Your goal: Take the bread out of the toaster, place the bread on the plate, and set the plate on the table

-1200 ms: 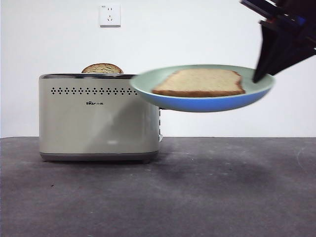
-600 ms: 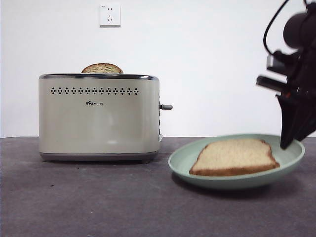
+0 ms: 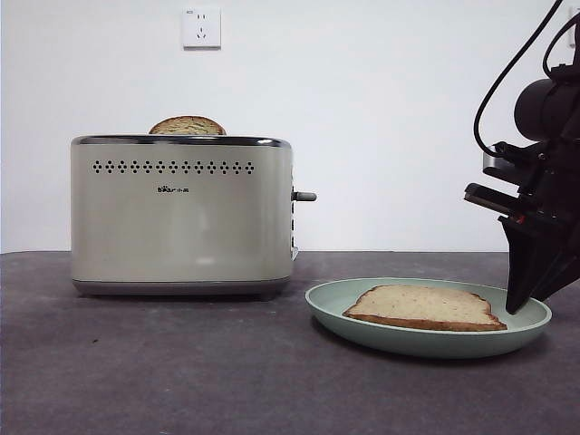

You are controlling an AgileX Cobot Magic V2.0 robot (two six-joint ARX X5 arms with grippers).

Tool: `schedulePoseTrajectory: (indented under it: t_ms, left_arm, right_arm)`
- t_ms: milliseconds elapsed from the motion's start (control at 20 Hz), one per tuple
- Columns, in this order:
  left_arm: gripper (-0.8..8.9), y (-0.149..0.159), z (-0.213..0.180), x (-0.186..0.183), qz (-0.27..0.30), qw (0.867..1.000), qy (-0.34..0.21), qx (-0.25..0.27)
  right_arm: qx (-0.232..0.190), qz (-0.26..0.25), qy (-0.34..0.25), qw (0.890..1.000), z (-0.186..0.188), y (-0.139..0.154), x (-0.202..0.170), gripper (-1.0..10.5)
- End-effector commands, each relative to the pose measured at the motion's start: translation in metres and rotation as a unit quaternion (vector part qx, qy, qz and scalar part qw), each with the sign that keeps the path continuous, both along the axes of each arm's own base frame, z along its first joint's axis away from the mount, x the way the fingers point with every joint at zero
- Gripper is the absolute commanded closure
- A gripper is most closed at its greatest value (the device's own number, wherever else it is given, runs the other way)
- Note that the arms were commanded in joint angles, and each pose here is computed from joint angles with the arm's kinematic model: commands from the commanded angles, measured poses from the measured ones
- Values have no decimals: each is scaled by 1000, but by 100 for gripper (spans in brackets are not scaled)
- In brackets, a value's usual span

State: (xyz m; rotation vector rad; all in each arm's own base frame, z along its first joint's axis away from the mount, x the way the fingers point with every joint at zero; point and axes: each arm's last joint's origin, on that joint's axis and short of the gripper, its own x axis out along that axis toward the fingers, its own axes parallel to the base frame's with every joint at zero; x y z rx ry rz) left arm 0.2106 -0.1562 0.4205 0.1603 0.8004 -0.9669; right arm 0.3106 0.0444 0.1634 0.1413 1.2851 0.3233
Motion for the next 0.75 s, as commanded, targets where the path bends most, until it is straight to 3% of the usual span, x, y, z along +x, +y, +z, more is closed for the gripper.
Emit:
schedulePoseTrajectory:
  t_ms: [50,150,250,400,600,750]
  left_arm:
    - [822,1,0,0,3,1000,1,-2]
    - [822,1,0,0,3,1000,1,-3]
    - [822,1,0,0,3,1000,1,-3]
    - [822,1,0,0,3,1000,1,-2]
    - [822,0,0,1,3,1000,-4,-5]
    - [822,0,1,1,1,1000,-8,-7]
  right_arm:
    - [-16,6,-1,1000,-7,0,2,799]
    - [-17,5,-9,1000,-5,0,3,578]
    - [-17,5,-12,1000,-3,0,2,489]
    - [-14,4,-35,999,14,-1,-2,486]
    - [1,7,-99,995,70,-3,-32,486]
    - [48,34,-149,987,116,-2,-72,488]
